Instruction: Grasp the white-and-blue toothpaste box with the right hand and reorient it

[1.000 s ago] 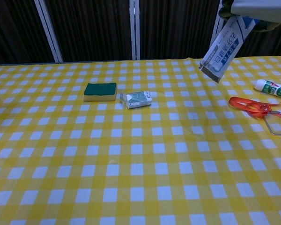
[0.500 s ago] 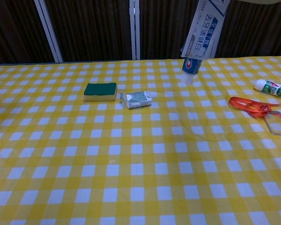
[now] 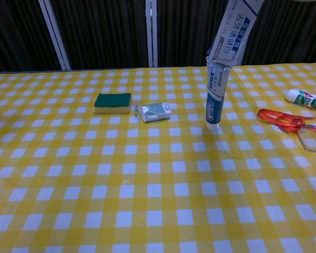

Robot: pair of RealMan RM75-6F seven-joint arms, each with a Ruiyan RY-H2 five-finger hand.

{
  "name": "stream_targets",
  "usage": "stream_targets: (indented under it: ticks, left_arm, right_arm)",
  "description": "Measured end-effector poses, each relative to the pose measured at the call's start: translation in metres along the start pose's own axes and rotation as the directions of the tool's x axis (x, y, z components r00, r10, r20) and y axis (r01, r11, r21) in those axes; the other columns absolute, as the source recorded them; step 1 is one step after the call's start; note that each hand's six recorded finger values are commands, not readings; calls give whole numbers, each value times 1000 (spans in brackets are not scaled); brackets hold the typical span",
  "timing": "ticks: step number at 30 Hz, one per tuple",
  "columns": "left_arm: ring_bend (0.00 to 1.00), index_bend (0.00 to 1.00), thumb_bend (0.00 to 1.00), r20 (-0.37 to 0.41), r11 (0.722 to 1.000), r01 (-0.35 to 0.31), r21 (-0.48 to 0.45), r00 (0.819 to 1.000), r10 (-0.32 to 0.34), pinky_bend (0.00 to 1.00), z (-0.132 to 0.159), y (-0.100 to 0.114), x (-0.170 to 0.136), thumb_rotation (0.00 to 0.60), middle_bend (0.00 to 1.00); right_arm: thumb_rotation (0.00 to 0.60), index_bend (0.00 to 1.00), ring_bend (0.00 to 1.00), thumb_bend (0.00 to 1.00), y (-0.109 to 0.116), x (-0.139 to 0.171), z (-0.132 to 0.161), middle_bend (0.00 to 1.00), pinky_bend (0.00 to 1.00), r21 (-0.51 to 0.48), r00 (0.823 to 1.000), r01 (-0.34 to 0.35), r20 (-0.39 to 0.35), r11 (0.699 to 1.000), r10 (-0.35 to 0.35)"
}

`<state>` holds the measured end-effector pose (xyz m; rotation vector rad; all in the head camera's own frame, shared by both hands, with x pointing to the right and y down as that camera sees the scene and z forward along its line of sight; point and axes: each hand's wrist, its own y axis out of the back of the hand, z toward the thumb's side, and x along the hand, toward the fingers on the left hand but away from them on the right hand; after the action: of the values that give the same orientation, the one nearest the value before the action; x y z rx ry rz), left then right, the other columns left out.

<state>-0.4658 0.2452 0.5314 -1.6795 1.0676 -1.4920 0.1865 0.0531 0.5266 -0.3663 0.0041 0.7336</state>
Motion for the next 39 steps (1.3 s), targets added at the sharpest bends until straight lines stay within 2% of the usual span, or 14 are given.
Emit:
stream_targets:
  ticks: [4, 10, 13, 16, 19, 22, 23, 26, 29, 31, 33, 36, 37, 39]
  left_arm:
    - [0, 0, 0, -2, 1000, -1, 1, 1000, 1, 0, 0, 0, 0, 600, 0]
    - [0, 0, 0, -2, 1000, 3, 3, 1000, -3, 0, 0, -1, 1, 600, 0]
    - [0, 0, 0, 0, 1000, 4, 5, 1000, -4, 0, 1, -2, 1, 600, 0]
    - [0, 0, 0, 2, 1000, 3, 6, 1000, -3, 0, 2, -2, 0, 600, 0]
    - [0, 0, 0, 3, 1000, 6, 9, 1000, -6, 0, 3, -3, 0, 600, 0]
    - [0, 0, 0, 4, 1000, 11, 13, 1000, -11, 0, 3, -5, 0, 600, 0]
    - [0, 0, 0, 4, 1000, 12, 13, 1000, -12, 0, 3, -5, 1, 600, 0]
    - [0, 0, 0, 3, 1000, 14, 16, 1000, -14, 0, 4, -6, 1, 600, 0]
    - [0, 0, 0, -3, 1000, 16, 19, 1000, -16, 0, 2, -7, 1, 600, 0]
    - [0, 0, 0, -7, 1000, 21, 21, 1000, -21, 0, 1, -8, 2, 600, 0]
    - [0, 0, 0, -9, 999, 23, 22, 1000, -23, 0, 1, -9, 3, 600, 0]
    - [0, 0, 0, -13, 999, 25, 24, 1000, -24, 0, 0, -9, 3, 600, 0]
    - [0, 0, 0, -15, 999, 25, 24, 1000, -24, 0, -1, -10, 3, 600, 0]
    - [0, 0, 0, -20, 999, 24, 24, 1000, -24, 0, -3, -9, 4, 600, 0]
  right_arm:
    - [600, 384, 195, 438, -4, -1, -10, 351, 146, 2, 999, 3, 41, 1000, -3]
    - [600, 387, 198, 444, -24, -4, -49, 353, 151, -38, 983, -29, 180, 999, 35]
    - [600, 388, 206, 444, -36, -1, -57, 355, 160, -100, 975, -59, 206, 993, 78]
    - [600, 388, 208, 444, -45, 3, -53, 356, 162, -227, 967, -94, 210, 969, 143]
    - [600, 389, 208, 447, -53, 8, -41, 358, 168, -431, 954, -139, 183, 892, 237]
    - [600, 389, 208, 449, -58, 13, -18, 362, 183, -641, 937, -194, 103, 743, 333]
    - [600, 389, 208, 449, -57, 15, -6, 362, 189, -705, 931, -216, 60, 675, 360]
    - [600, 389, 208, 449, -51, 19, 22, 359, 198, -794, 921, -258, -30, 550, 389]
    - [600, 384, 208, 449, -44, 20, 49, 353, 198, -833, 911, -293, -95, 469, 401]
    - [600, 371, 208, 447, -42, 19, 68, 343, 198, -846, 904, -318, -134, 428, 406]
    - [600, 287, 190, 425, -41, 18, 87, 298, 193, -851, 894, -344, -167, 397, 416]
    - [600, 28, 44, 310, -43, 18, 107, 67, 93, -846, 877, -381, -203, 372, 436]
    - [600, 0, 5, 257, -44, 19, 110, 8, 41, -842, 871, -394, -214, 368, 442]
    - [600, 0, 0, 191, -48, 22, 115, 0, 1, -837, 854, -422, -237, 349, 464]
